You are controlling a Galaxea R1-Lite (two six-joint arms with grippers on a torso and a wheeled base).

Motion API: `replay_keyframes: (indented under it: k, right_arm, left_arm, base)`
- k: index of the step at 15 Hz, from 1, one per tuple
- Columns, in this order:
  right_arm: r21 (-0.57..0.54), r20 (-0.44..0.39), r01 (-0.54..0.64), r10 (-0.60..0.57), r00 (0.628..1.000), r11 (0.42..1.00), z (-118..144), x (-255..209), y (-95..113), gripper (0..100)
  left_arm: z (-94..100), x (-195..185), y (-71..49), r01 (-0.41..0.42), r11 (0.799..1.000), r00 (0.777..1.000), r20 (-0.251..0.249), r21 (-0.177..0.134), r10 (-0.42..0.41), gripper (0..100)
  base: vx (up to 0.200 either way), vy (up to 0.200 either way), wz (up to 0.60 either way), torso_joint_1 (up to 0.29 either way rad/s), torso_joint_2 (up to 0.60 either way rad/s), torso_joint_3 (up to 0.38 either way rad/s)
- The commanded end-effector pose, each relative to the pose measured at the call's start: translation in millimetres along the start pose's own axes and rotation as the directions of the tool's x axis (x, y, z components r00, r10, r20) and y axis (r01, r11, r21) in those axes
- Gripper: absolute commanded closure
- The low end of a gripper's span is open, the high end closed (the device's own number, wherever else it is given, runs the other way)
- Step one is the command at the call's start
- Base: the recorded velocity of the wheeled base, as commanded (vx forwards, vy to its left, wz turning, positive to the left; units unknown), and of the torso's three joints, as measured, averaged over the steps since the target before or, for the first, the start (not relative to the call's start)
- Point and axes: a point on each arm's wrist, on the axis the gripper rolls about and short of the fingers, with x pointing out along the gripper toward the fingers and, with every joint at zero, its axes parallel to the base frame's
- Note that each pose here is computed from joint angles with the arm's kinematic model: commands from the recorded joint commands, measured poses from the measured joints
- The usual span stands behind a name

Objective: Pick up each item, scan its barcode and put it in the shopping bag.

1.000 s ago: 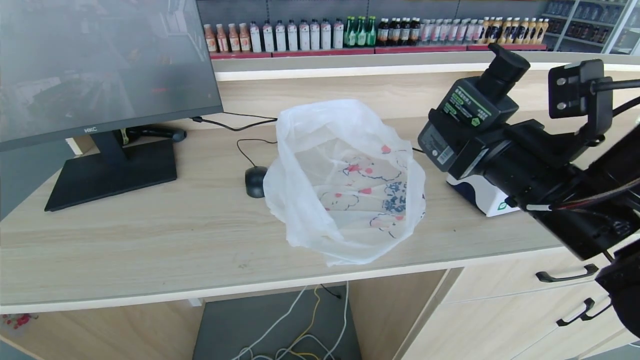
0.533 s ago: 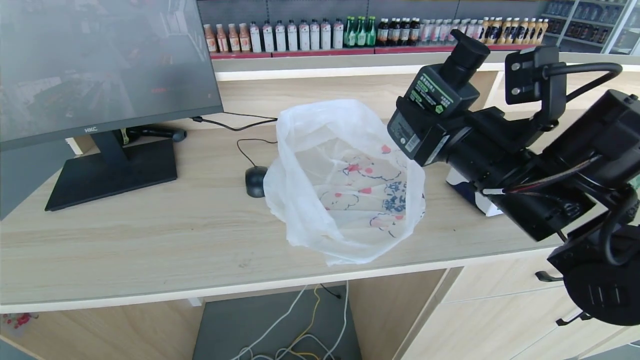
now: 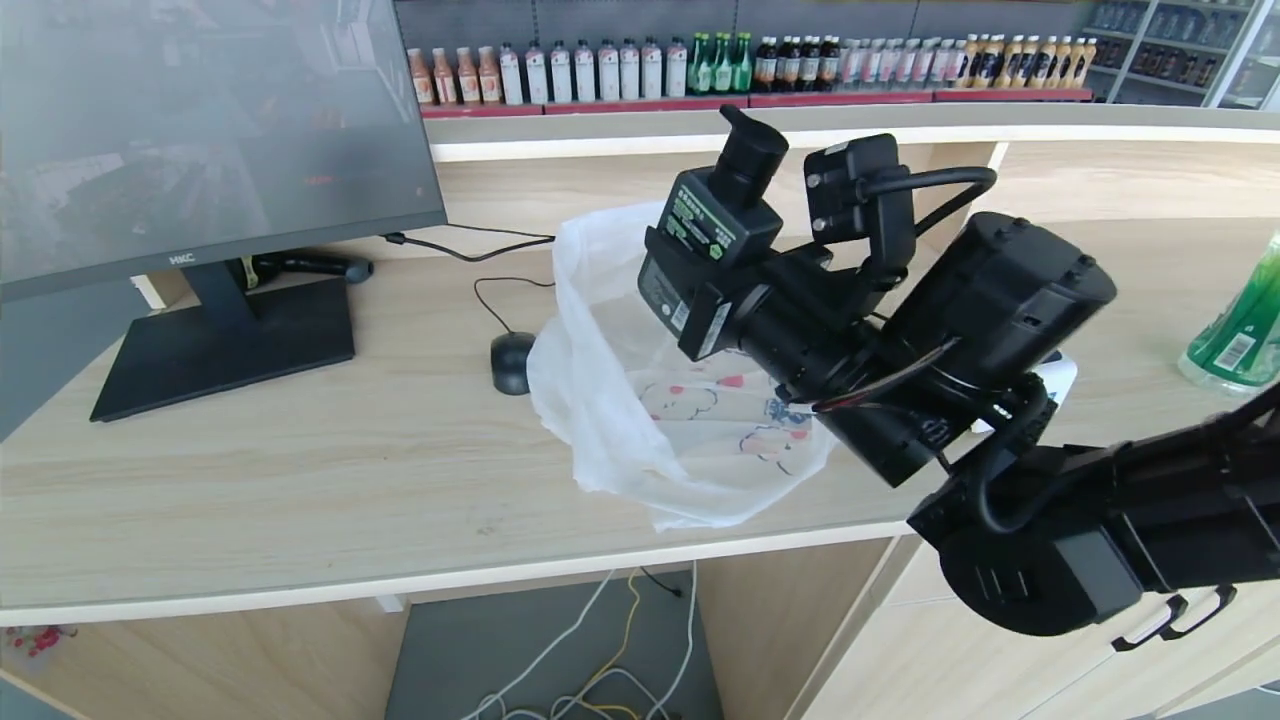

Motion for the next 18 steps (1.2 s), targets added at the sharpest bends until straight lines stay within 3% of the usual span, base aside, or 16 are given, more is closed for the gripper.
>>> replay_keyframes:
  k: [1,4,8,18]
  right_arm:
    - [0.021,-0.055,-0.016,0.017,0.998,1.000,-41,19,18,100]
    - [0.037,-0.062,0.002,0.001,0.998,0.999,-47,21,17,100]
    - [0.021,-0.070,0.048,-0.047,0.996,0.999,-50,22,-2,100]
    - [-0.018,-0.173,0.111,-0.112,0.979,0.994,-67,17,-33,100]
  left_arm:
    - [0.0,0,0.0,0.000,1.000,1.000,0.001,-0.001,0.000,0]
    - [0.0,0,0.0,0.000,1.000,1.000,0.001,-0.001,0.000,0]
    - [0.0,0,0.0,0.000,1.000,1.000,0.001,-0.001,0.000,0]
    - [0.0,0,0.0,0.000,1.000,1.000,0.001,-0.001,0.000,0]
  base:
    - [0.000,0.000,0.00,0.000,0.00,0.000]
    - [0.000,0.000,0.00,0.000,0.00,0.000]
    - [0.000,0.000,0.00,0.000,0.00,0.000]
    - [0.000,0.000,0.00,0.000,0.00,0.000]
